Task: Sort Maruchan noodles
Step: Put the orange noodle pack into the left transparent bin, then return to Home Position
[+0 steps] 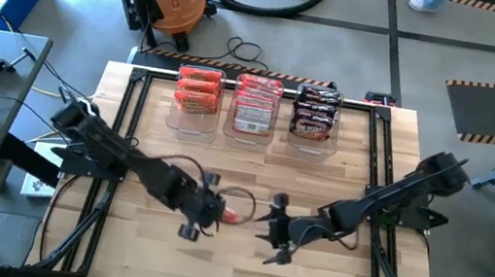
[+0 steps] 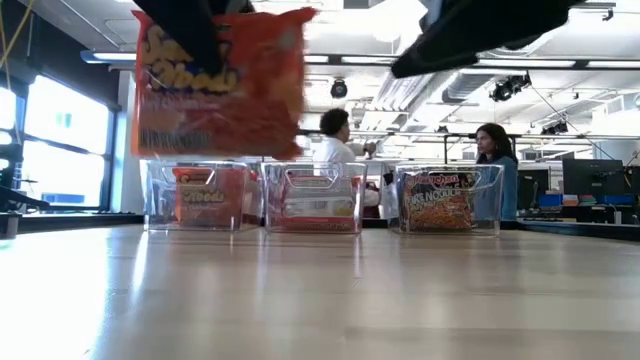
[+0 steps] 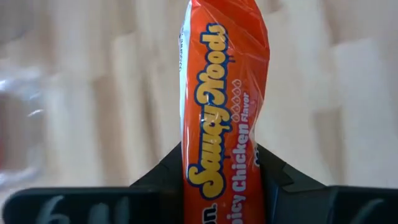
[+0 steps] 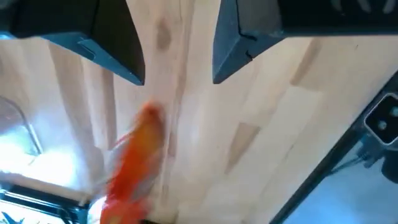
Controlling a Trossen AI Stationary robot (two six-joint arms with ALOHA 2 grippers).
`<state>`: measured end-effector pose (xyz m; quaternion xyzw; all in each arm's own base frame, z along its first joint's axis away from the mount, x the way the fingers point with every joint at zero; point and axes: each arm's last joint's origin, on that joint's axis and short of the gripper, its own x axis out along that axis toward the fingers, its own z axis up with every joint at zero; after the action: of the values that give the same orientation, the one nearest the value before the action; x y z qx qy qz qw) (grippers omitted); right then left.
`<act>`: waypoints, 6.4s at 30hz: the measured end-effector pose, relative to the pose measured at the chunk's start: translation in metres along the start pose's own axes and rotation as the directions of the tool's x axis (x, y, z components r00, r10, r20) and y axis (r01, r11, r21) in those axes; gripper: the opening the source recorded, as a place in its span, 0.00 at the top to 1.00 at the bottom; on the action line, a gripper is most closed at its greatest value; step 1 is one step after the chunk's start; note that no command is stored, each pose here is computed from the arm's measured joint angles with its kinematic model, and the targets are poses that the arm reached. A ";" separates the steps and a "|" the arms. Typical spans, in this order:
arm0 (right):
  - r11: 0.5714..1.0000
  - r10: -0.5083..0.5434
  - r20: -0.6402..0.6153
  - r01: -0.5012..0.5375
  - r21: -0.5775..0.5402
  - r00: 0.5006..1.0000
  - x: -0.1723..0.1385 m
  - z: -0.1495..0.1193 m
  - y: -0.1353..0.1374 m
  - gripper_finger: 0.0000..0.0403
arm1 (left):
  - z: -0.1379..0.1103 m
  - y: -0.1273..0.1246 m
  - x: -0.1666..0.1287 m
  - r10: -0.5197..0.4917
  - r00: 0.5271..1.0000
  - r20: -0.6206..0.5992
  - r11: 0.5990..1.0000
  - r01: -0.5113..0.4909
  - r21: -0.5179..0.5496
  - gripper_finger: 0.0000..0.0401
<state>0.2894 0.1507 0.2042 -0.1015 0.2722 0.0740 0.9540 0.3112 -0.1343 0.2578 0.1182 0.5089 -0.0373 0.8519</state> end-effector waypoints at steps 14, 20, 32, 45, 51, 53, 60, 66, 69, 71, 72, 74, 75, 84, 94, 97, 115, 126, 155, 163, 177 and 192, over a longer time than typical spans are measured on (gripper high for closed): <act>0.998 -0.062 -0.101 0.062 -0.001 0.993 -0.022 -0.010 0.001 0.65 | -0.059 0.091 -0.087 0.110 0.994 0.022 0.992 -0.109 -0.064 0.79; 0.998 -0.064 -0.115 0.066 0.008 0.991 -0.021 -0.017 0.001 0.65 | -0.089 0.126 -0.104 0.216 0.976 0.016 0.975 -0.215 -0.058 0.79; 0.998 -0.052 -0.106 0.055 0.023 0.993 -0.021 -0.017 0.001 0.65 | -0.131 0.176 -0.088 0.245 0.965 -0.098 0.965 -0.252 -0.072 0.79; 0.998 -0.049 -0.102 0.052 0.027 0.994 -0.021 -0.017 0.002 0.65 | -0.157 0.212 -0.067 0.253 0.964 -0.075 0.961 -0.260 -0.092 0.79; 0.999 -0.049 -0.103 0.051 0.019 0.993 -0.020 -0.017 0.002 0.65 | -0.169 0.224 -0.054 0.287 0.957 -0.037 0.953 -0.290 -0.092 0.79; 0.999 -0.049 -0.103 0.051 0.018 0.993 -0.020 -0.017 0.002 0.65 | -0.172 0.228 -0.051 0.296 0.955 -0.020 0.950 -0.296 -0.096 0.79; 0.999 -0.051 -0.104 0.053 0.014 0.993 -0.020 -0.017 0.001 0.65 | -0.187 0.240 -0.034 0.262 0.963 -0.061 0.953 -0.268 -0.144 0.79; 0.999 -0.051 -0.104 0.053 0.011 0.993 -0.020 -0.017 0.001 0.65 | -0.189 0.252 -0.018 0.259 0.963 -0.080 0.950 -0.269 -0.157 0.78; 0.999 -0.051 -0.104 0.053 0.011 0.993 -0.020 -0.017 0.001 0.65 | -0.188 0.259 -0.010 0.273 0.960 -0.070 0.944 -0.281 -0.174 0.75; 0.999 -0.051 -0.104 0.053 0.010 0.993 -0.020 -0.017 0.001 0.65 | -0.188 0.261 -0.006 0.277 0.958 -0.074 0.938 -0.286 -0.195 0.71; 0.999 -0.051 -0.105 0.053 0.010 0.993 -0.020 -0.017 0.001 0.65 | -0.188 0.262 -0.004 0.278 0.957 -0.079 0.937 -0.289 -0.197 0.69; 0.999 -0.051 -0.105 0.053 0.010 0.993 -0.020 -0.017 0.001 0.65 | -0.189 0.263 0.000 0.275 0.957 -0.093 0.937 -0.288 -0.199 0.66; 0.999 -0.051 -0.105 0.053 0.010 0.993 -0.020 -0.017 0.001 0.65 | -0.189 0.264 0.001 0.272 0.957 -0.097 0.937 -0.287 -0.200 0.65; 0.999 -0.051 -0.105 0.053 0.010 0.993 -0.020 -0.017 0.001 0.65 | -0.188 0.264 0.004 0.337 0.925 -0.178 0.924 -0.361 -0.125 0.63; 0.999 -0.050 -0.106 0.051 0.010 0.993 -0.020 -0.017 0.001 0.65 | -0.186 0.264 0.003 0.379 0.905 -0.195 0.909 -0.403 -0.103 0.63; 0.999 -0.050 -0.106 0.051 0.010 0.993 -0.020 -0.017 0.001 0.65 | -0.183 0.261 -0.001 0.400 0.896 -0.192 0.903 -0.421 -0.088 0.63; 0.993 -0.051 -0.147 0.034 -0.115 0.988 -0.017 -0.020 -0.010 0.76 | -0.170 0.224 -0.067 0.537 0.843 -0.036 0.743 -0.493 -0.453 0.78; 0.996 -0.061 -0.056 0.057 -0.075 0.997 -0.003 -0.051 -0.040 0.97 | -0.146 0.181 -0.089 0.464 0.837 0.288 0.841 -0.316 -0.439 0.97; 0.991 -0.120 0.447 0.077 0.114 0.887 -0.135 -0.127 -0.074 1.00 | -0.189 0.117 -0.041 0.272 0.620 0.736 0.944 -0.022 -0.330 1.00; 0.988 -0.154 0.515 0.119 0.100 0.843 -0.159 -0.133 -0.080 1.00 | -0.209 0.112 -0.033 0.255 0.571 0.780 0.947 0.017 -0.322 1.00; 0.966 -0.259 0.512 0.209 0.153 0.819 -0.174 -0.145 -0.086 1.00 | -0.245 0.115 -0.021 0.280 0.482 0.830 0.939 0.045 -0.342 1.00; 0.939 -0.343 0.554 0.269 0.214 0.758 -0.161 -0.154 -0.095 1.00 | -0.268 0.108 -0.024 0.361 0.413 0.836 0.918 0.001 -0.396 1.00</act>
<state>0.0952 0.0088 0.1769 -0.0588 -0.0502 -0.0722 0.9944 0.0900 0.0336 0.1745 -0.0120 -0.0396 0.0863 0.9954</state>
